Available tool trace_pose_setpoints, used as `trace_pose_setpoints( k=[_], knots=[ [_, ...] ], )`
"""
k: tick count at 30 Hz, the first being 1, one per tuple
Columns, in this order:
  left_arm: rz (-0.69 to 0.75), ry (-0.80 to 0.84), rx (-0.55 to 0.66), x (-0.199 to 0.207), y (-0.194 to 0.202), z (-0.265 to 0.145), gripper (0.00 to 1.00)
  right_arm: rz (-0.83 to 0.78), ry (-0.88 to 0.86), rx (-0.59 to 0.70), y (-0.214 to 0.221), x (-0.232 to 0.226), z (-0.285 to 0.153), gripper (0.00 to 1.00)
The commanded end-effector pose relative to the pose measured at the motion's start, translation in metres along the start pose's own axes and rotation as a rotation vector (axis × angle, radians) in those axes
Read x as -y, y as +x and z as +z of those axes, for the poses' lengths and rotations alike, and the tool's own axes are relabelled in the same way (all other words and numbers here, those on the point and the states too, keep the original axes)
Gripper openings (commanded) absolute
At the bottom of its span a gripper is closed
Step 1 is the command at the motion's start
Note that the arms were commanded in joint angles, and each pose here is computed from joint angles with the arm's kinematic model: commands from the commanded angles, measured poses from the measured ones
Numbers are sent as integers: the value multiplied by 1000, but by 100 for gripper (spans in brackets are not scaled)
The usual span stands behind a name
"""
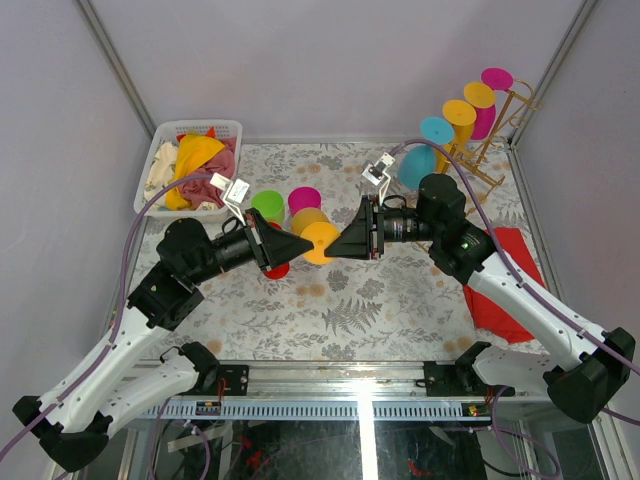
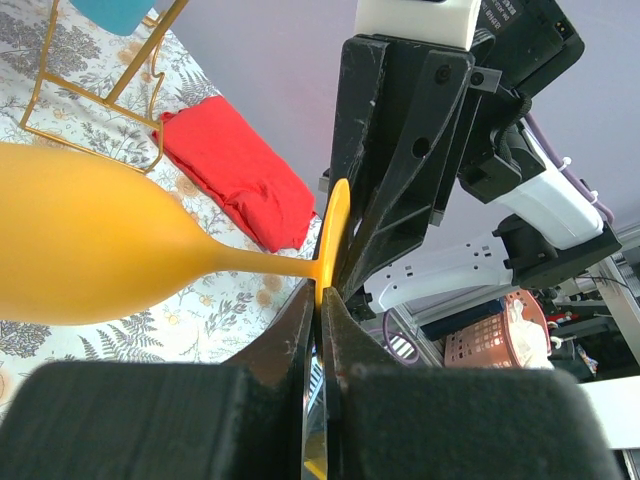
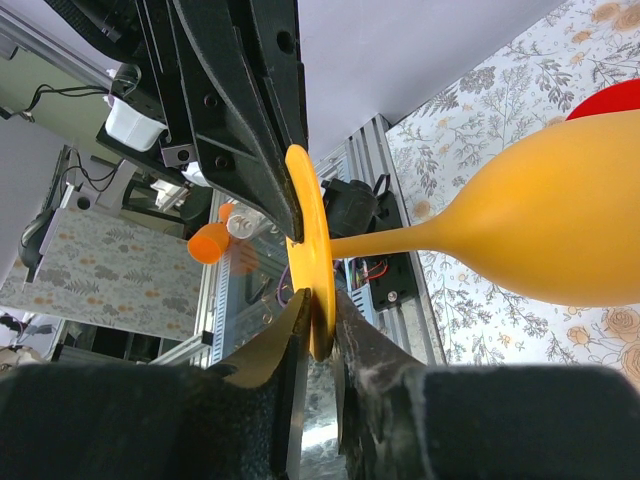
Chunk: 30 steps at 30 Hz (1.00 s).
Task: Take the wine glass off the wine glass rack
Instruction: Place the wine glass at the center of the board.
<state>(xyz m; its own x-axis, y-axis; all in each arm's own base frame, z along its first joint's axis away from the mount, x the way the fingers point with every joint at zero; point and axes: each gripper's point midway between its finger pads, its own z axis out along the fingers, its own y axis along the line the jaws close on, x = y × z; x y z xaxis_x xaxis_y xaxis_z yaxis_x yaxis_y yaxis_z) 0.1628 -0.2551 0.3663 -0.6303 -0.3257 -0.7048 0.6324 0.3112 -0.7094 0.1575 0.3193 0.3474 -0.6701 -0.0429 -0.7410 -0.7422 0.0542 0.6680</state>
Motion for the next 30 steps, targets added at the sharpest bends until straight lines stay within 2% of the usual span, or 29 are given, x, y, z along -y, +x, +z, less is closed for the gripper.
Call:
trace_pose_setpoints(
  k=[1, 3, 7, 12, 16, 19, 20, 23, 24, 25, 26, 30],
  knots=[
    [39, 33, 31, 8, -8, -1, 0, -71, -50, 41, -17, -23, -3, 25],
    [39, 33, 30, 8, -8, 0, 0, -66, -48, 47, -18, -22, -2, 31],
    [40, 35, 28, 8, -7, -1, 0, -57, -51, 55, -20, -23, -2, 30],
    [38, 31, 26, 7, -7, -1, 0, -58, -57, 58, -21, -23, -1, 19],
    [40, 26, 29, 7, -7, -2, 2, -85, -62, 80, -28, -29, -2, 2],
    [48, 18, 36, 7, -9, -3, 7, -129, -48, 115, -31, -31, -6, 0],
    [51, 13, 40, 6, -10, -4, 11, -149, -40, 124, -31, -31, -8, 0],
    [68, 19, 47, 9, -12, -5, 33, -231, -14, 150, -29, -28, -12, 0],
    [78, 27, 55, 12, -14, -7, 44, -262, -6, 152, -24, -25, -13, 0],
    [84, 30, 66, 14, -17, -8, 60, -294, 4, 159, -21, -22, -14, 0],
    [91, 28, 81, 15, -19, -10, 69, -328, 14, 163, -17, -18, -14, 0],
    [115, 9, 161, 20, -33, -21, 87, -554, 1, 100, 18, -14, -8, 0]
  ],
)
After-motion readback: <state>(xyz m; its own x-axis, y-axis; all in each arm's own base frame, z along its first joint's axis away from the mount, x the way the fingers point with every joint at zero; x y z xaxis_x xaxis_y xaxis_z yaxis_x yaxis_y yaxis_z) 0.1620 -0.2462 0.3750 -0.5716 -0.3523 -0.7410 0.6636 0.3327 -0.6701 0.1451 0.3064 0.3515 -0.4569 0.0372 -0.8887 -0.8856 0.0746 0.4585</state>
